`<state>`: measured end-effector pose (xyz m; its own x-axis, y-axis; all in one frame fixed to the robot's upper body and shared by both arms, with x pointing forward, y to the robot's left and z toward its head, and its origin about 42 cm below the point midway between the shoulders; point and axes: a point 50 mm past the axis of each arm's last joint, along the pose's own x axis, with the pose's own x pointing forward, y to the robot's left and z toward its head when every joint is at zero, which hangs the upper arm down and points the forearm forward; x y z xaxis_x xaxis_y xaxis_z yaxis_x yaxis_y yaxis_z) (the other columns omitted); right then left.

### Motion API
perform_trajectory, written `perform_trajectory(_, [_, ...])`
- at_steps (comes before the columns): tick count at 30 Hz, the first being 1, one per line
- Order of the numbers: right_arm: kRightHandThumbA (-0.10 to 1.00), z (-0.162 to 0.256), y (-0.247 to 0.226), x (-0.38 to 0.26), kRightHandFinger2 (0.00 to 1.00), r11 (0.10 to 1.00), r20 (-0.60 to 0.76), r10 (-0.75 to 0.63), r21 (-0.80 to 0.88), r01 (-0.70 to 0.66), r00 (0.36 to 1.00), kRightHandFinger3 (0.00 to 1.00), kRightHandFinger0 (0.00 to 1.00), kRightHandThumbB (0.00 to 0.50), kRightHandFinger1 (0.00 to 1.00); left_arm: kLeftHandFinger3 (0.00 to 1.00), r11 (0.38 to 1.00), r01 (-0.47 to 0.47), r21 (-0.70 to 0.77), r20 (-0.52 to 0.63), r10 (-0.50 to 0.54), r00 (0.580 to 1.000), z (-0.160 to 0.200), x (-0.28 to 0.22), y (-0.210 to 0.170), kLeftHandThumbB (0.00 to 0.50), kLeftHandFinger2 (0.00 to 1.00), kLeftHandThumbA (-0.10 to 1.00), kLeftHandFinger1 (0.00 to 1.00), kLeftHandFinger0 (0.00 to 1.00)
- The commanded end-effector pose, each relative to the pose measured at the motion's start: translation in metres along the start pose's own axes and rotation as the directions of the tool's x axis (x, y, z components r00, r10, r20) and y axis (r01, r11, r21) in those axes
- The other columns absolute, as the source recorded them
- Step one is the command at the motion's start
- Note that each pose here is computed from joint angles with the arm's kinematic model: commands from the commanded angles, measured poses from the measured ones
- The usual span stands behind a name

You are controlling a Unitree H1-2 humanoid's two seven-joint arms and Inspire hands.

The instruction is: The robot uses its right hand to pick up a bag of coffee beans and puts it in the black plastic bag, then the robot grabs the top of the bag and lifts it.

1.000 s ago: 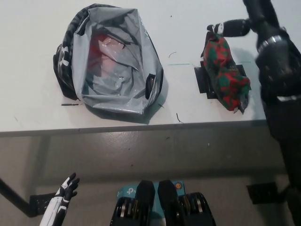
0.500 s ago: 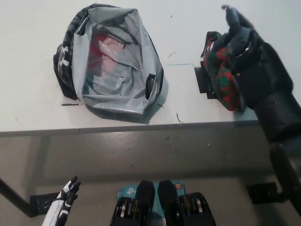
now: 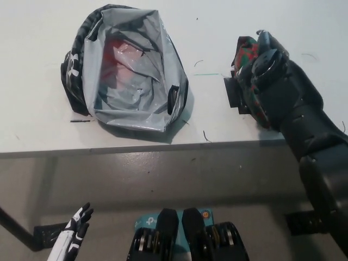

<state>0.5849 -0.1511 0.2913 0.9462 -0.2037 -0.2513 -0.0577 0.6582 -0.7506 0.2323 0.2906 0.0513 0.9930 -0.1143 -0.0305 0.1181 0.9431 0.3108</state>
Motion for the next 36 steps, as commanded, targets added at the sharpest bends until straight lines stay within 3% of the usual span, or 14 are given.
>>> perform_trajectory(1, [0.97, 0.010, -0.006, -0.002, 1.00, 0.996, 0.012, -0.065, 0.059, 0.064, 0.998, 1.00, 1.00, 0.393, 1.00, 1.00, 0.999, 0.009, 0.033, 0.065, -0.011, 0.998, 0.009, 0.001, 0.006, 0.283, 1.00, 1.00, 1.00, 1.00])
perform_trajectory(16, [0.92, -0.055, 0.037, 0.003, 1.00, 0.983, -0.098, 0.087, 0.172, -0.069, 0.991, 1.00, 1.00, 0.353, 1.00, 1.00, 0.999, 0.023, 0.036, 0.074, -0.025, 0.997, 0.011, 0.006, 0.007, 0.280, 1.00, 1.00, 1.00, 1.00])
perform_trajectory(18, [0.83, -0.060, 0.037, 0.004, 1.00, 0.996, -0.097, 0.059, 0.074, -0.052, 0.994, 1.00, 1.00, 0.343, 1.00, 1.00, 0.998, 0.023, 0.058, 0.080, -0.028, 0.996, 0.014, 0.007, 0.009, 0.272, 1.00, 1.00, 1.00, 1.00])
perform_trajectory(19, [0.48, -0.063, 0.034, 0.005, 1.00, 0.999, -0.062, 0.023, 0.037, -0.020, 0.998, 1.00, 0.92, 0.270, 1.00, 1.00, 0.998, 0.023, 0.057, 0.082, -0.027, 0.996, 0.015, 0.009, 0.009, 0.269, 1.00, 1.00, 1.00, 1.00])
perform_trajectory(20, [0.38, -0.065, 0.033, 0.006, 1.00, 1.000, -0.049, -0.006, 0.027, 0.007, 0.999, 0.97, 0.93, 0.269, 1.00, 1.00, 0.998, 0.023, 0.057, 0.083, -0.027, 0.996, 0.016, 0.009, 0.009, 0.268, 1.00, 1.00, 1.00, 1.00])
perform_trajectory(21, [0.16, -0.067, 0.032, 0.005, 0.55, 0.994, -0.038, -0.076, 0.072, 0.079, 0.996, 0.96, 0.63, 0.199, 0.63, 1.00, 0.998, 0.025, 0.059, 0.084, -0.030, 0.996, 0.017, 0.011, 0.010, 0.267, 1.00, 1.00, 1.00, 1.00])
perform_trajectory(23, [0.07, -0.067, 0.029, 0.006, 0.35, 0.989, -0.031, -0.101, 0.102, 0.104, 0.994, 0.86, 0.14, 0.225, 0.24, 1.00, 0.998, 0.025, 0.059, 0.087, -0.030, 0.996, 0.018, 0.014, 0.010, 0.267, 1.00, 1.00, 1.00, 1.00])
perform_trajectory(24, [-0.07, -0.067, 0.024, 0.007, 0.25, 0.974, -0.018, -0.122, 0.190, 0.123, 0.992, 0.53, 0.02, 0.196, 0.10, 1.00, 0.998, 0.026, 0.054, 0.087, -0.030, 0.996, 0.019, 0.016, 0.010, 0.281, 1.00, 1.00, 1.00, 1.00])
perform_trajectory(27, [-0.10, -0.067, 0.015, 0.008, 0.29, 0.912, -0.018, -0.137, 0.388, 0.133, 0.990, 0.35, 0.00, 0.185, 0.10, 1.00, 0.997, 0.035, 0.064, 0.091, -0.041, 0.995, 0.018, 0.018, 0.011, 0.274, 1.00, 1.00, 1.00, 1.00])
perform_trajectory(31, [-0.10, -0.069, 0.002, 0.012, 0.51, 0.760, -0.017, -0.075, 0.646, 0.068, 0.997, 0.41, 0.00, 0.188, 0.05, 1.00, 0.997, 0.036, 0.073, 0.081, -0.042, 0.996, 0.020, 0.018, 0.011, 0.286, 1.00, 1.00, 1.00, 1.00])
perform_trajectory(32, [-0.10, -0.069, 0.001, 0.013, 0.60, 0.717, -0.016, -0.066, 0.695, 0.059, 0.998, 0.62, 0.01, 0.191, 0.14, 1.00, 0.997, 0.035, 0.074, 0.081, -0.041, 0.996, 0.020, 0.018, 0.011, 0.291, 1.00, 1.00, 1.00, 1.00])
perform_trajectory(33, [-0.10, -0.071, -0.001, 0.013, 0.67, 0.632, -0.018, -0.046, 0.774, 0.043, 0.999, 0.56, 0.00, 0.194, 0.20, 1.00, 0.997, 0.035, 0.075, 0.079, -0.041, 0.996, 0.020, 0.019, 0.011, 0.292, 1.00, 1.00, 1.00, 1.00])
perform_trajectory(34, [-0.10, -0.074, -0.002, 0.014, 0.68, 0.538, -0.015, -0.018, 0.843, 0.022, 1.000, 0.48, 0.00, 0.180, 0.20, 1.00, 0.996, 0.036, 0.077, 0.078, -0.042, 0.996, 0.020, 0.019, 0.011, 0.295, 1.00, 1.00, 1.00, 1.00])
perform_trajectory(36, [-0.10, -0.077, -0.004, 0.016, 0.67, 0.360, -0.015, 0.046, 0.933, -0.003, 0.999, 0.60, 0.00, 0.160, 0.17, 1.00, 0.996, 0.036, 0.080, 0.079, -0.042, 0.996, 0.020, 0.020, 0.011, 0.295, 1.00, 1.00, 1.00, 1.00])
